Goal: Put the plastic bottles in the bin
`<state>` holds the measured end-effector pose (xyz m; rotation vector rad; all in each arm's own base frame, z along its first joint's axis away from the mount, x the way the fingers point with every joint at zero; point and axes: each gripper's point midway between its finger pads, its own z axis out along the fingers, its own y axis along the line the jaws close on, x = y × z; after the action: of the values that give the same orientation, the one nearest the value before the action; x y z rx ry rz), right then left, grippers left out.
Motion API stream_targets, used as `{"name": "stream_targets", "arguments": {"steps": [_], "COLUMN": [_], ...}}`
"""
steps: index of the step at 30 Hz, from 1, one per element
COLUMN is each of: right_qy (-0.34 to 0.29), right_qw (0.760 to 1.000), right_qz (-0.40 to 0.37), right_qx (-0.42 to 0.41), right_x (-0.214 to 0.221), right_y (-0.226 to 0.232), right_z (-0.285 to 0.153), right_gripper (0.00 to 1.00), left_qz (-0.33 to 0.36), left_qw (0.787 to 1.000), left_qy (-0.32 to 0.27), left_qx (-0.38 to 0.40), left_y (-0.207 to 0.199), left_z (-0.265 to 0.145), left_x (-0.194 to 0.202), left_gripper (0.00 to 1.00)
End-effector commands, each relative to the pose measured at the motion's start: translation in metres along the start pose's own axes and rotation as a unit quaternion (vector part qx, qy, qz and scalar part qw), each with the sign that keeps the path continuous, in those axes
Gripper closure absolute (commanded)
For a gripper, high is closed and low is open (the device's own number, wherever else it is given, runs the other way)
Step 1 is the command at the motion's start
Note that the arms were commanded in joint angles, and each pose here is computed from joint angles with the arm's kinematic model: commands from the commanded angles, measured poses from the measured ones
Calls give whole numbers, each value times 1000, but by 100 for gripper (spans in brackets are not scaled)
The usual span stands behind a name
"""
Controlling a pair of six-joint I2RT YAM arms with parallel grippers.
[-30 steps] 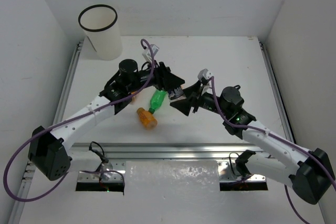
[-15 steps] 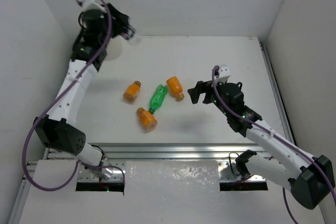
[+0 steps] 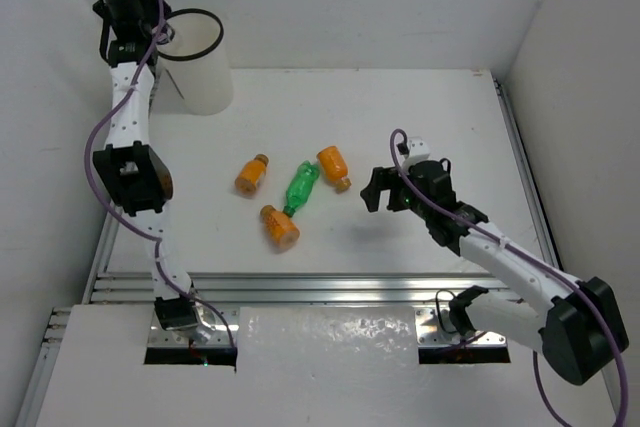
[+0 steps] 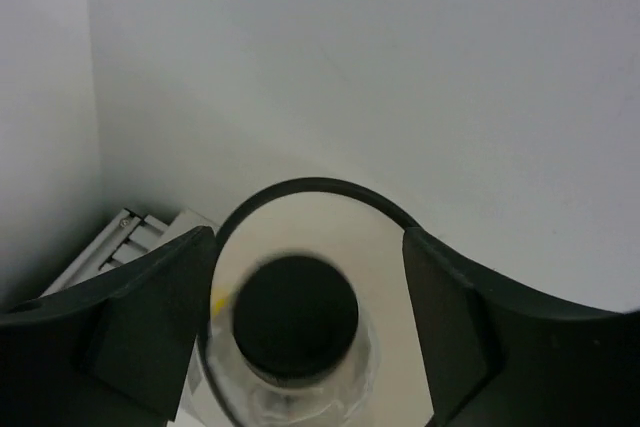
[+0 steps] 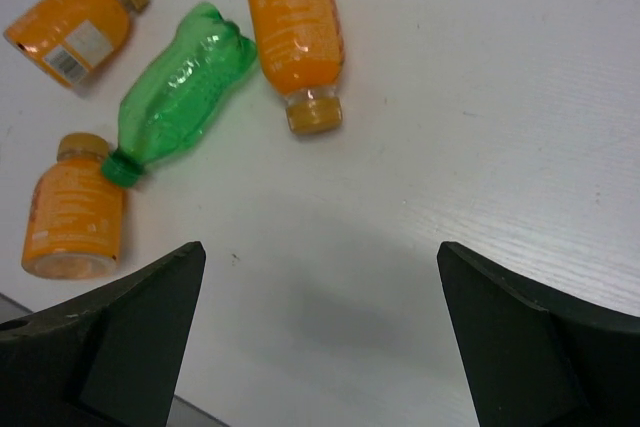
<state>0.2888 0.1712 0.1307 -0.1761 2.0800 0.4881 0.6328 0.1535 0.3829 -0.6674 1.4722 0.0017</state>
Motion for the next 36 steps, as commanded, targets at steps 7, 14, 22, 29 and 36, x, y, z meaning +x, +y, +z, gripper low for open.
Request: {"name": "stream_targets", "arguments": {"steps": [7, 14, 22, 29, 36], "right_qy": [43, 100, 152, 99, -13], "right_qw": [997, 992, 980, 984, 979], "right_qz": [-42, -75, -99, -110, -54], "right_qx": [-50, -4, -76, -102, -198], "right_x": [-19, -15, 9, -6, -47], "right_y": [18, -6, 8, -1, 45], "right_z": [52, 135, 182, 178, 78], "right_gripper": [1, 5, 20, 69, 82], "left_qz": [-13, -50, -118, -72, -58], "left_qw": [986, 993, 966, 929, 828], "left_qy": [-80, -20, 84, 201, 310], "left_qx": [145, 109, 212, 301, 464], "left_y": [-69, -61, -52, -69, -147], "left_z": [-26, -126, -284, -355, -426], "left_x": [-75, -99, -18, 100, 173], "left_gripper": [0, 0, 0, 0, 0]}}
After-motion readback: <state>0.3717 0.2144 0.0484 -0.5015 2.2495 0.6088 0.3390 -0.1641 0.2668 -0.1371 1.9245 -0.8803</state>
